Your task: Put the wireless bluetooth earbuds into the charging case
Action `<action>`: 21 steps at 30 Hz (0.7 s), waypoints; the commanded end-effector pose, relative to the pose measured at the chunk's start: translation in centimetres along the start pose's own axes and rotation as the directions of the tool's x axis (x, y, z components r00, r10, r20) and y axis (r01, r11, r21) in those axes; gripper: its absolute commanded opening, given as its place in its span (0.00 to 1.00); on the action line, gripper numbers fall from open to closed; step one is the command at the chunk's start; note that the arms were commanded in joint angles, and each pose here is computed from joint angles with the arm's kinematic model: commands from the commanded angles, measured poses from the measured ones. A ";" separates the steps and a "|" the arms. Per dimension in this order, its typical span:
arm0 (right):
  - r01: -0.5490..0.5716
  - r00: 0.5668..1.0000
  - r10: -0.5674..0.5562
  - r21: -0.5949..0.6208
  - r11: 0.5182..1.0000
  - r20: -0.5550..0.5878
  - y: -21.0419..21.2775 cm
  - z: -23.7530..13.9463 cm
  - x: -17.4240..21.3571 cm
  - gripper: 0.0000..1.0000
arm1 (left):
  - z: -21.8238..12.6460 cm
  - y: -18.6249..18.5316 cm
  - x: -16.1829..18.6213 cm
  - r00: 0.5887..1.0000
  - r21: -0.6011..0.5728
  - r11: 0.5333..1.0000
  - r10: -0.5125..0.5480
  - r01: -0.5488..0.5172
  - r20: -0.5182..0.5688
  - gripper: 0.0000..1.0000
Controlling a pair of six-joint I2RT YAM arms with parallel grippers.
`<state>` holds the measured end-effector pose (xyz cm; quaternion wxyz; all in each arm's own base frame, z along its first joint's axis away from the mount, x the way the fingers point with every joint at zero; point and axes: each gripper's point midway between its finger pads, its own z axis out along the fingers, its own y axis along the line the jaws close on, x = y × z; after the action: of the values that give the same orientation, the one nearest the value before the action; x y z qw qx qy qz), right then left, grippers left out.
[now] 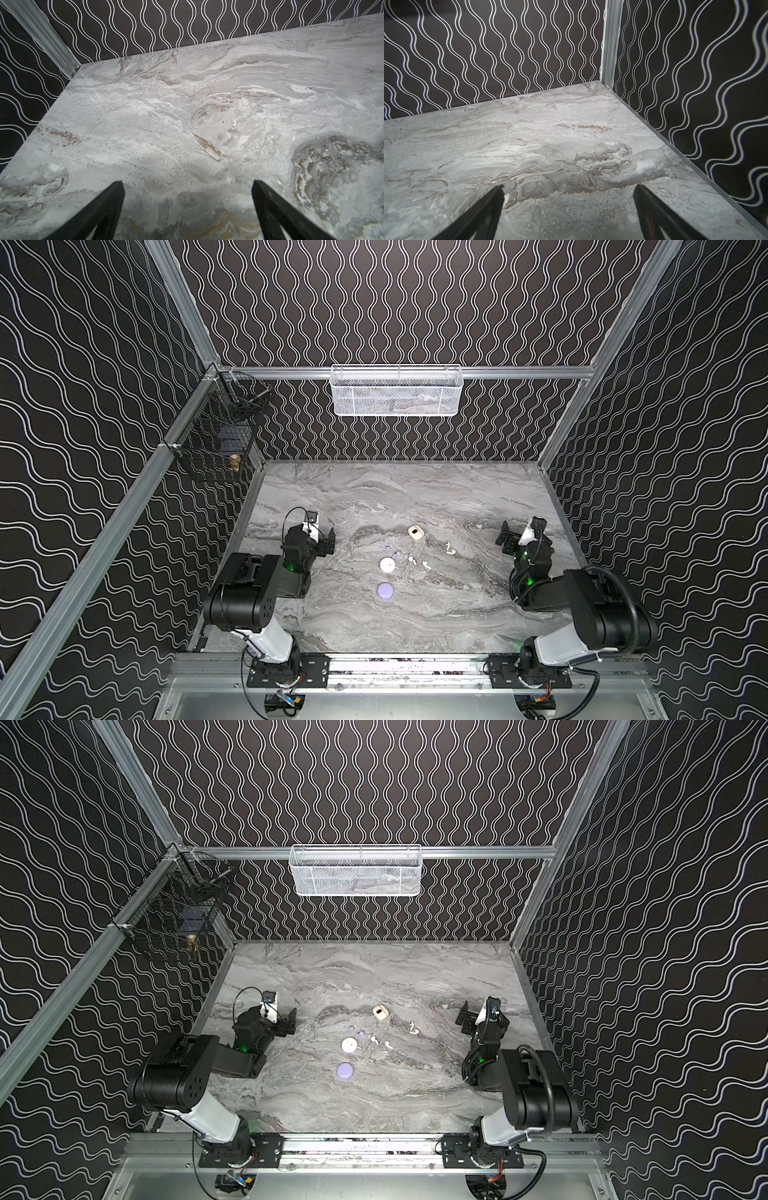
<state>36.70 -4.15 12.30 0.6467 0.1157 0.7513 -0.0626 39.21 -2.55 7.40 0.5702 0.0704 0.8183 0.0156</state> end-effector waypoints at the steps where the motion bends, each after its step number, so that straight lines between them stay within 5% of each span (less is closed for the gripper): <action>1: -0.009 0.997 0.001 0.095 0.995 0.075 -0.3 -1.5 -3.8 1.00 | -1.5 0.9 -2.9 0.998 -0.053 0.999 -0.008 0.011 0.059 0.99; 4: -0.187 0.982 0.183 0.124 0.974 0.041 -0.4 -2.0 -6.2 0.99 | -3.5 1.3 -6.8 0.997 -0.059 0.996 -0.064 0.067 0.051 0.99; 5: -0.301 0.953 0.304 0.164 0.940 0.002 -0.7 -2.1 -6.7 1.00 | -4.3 1.1 -8.0 0.993 -0.040 0.993 -0.111 0.113 0.044 0.99; 9: -0.427 0.869 0.464 0.214 0.879 -0.171 0.2 -2.9 -7.2 0.99 | -6.4 -1.3 -11.3 0.953 0.128 0.947 -0.300 0.294 0.030 0.99; 13: -0.491 0.845 0.442 -0.111 0.864 -0.300 5.6 -3.9 -8.8 1.00 | -8.6 -6.3 -13.8 0.953 0.439 0.860 -0.301 0.262 0.020 0.99; 15: -0.533 0.808 0.463 -0.118 0.838 -0.366 7.9 -4.6 -8.2 0.99 | -8.1 -5.4 -12.9 0.928 0.385 0.856 -0.374 0.345 -0.001 0.99; 17: -0.507 0.810 0.391 -0.187 0.841 -0.437 12.2 -5.8 -7.5 0.99 | -6.6 -1.8 -9.3 0.859 0.115 0.852 -0.503 0.511 -0.093 0.99; 19: -0.463 0.814 0.303 -0.237 0.854 -0.495 16.0 -7.4 -6.5 0.99 | -6.5 0.6 -5.9 0.774 -0.099 0.793 -0.609 0.601 -0.172 0.99; 21: -0.450 0.804 0.229 -0.311 0.837 -0.548 19.2 -8.9 -5.5 0.99 | -6.3 0.3 -6.4 0.757 -0.052 0.772 -0.632 0.634 -0.167 0.99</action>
<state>35.12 13.18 21.69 0.4905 0.1393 0.8256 0.2416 36.35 -4.33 17.71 0.5136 -0.1176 0.8311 -0.1780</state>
